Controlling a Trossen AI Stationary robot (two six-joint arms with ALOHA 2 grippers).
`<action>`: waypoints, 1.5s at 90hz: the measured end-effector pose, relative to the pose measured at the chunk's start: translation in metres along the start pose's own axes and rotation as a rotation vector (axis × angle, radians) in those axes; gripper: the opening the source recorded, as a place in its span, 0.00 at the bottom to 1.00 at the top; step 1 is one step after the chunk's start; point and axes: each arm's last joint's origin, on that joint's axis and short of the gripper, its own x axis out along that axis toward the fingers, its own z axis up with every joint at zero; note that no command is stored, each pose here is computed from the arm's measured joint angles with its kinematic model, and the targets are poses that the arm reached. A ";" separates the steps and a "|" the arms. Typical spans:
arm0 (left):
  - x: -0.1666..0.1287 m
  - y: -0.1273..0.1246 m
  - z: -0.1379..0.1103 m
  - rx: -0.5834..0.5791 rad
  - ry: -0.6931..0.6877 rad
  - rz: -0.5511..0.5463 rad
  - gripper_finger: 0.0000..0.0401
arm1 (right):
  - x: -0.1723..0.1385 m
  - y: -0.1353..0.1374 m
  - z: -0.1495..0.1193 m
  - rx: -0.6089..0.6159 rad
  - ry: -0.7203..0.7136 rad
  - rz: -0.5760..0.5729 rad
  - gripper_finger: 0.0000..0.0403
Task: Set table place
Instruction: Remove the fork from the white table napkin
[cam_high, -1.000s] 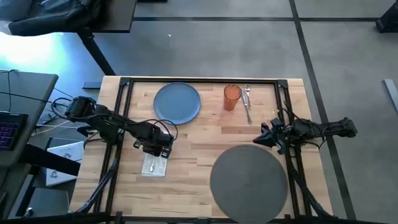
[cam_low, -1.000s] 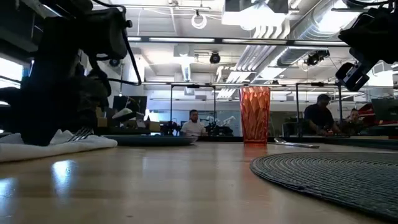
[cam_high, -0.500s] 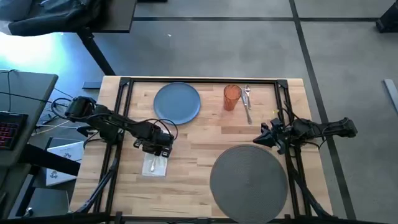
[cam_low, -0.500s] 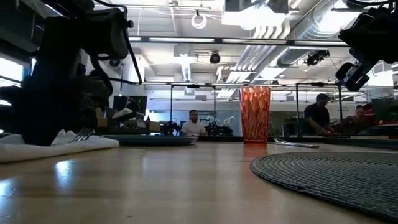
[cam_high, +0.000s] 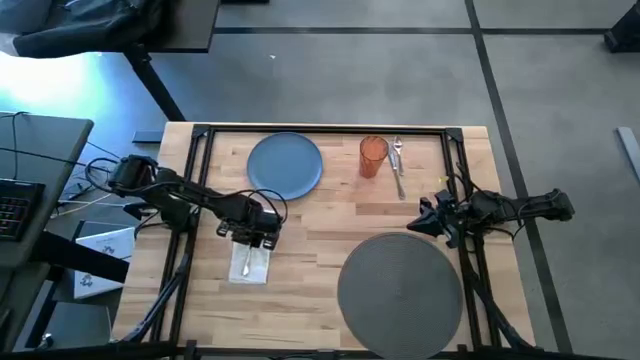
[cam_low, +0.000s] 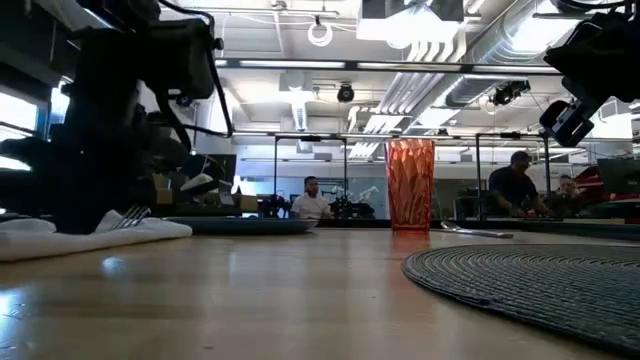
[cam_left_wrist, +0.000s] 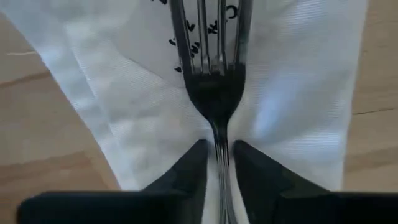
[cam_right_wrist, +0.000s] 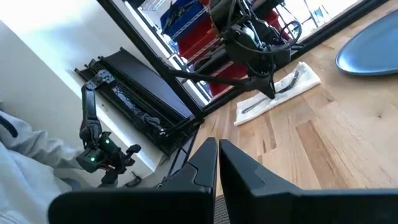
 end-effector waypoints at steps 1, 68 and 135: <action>0.000 0.000 0.000 0.000 0.000 0.000 0.09 | 0.000 0.000 0.000 0.000 0.000 0.000 0.00; -0.051 -0.028 -0.001 0.153 -0.051 -0.033 0.03 | 0.000 0.000 0.000 -0.110 0.003 0.004 0.00; -0.001 -0.004 0.004 0.093 0.013 -0.033 0.04 | 0.000 0.000 0.000 -0.098 0.002 0.004 0.00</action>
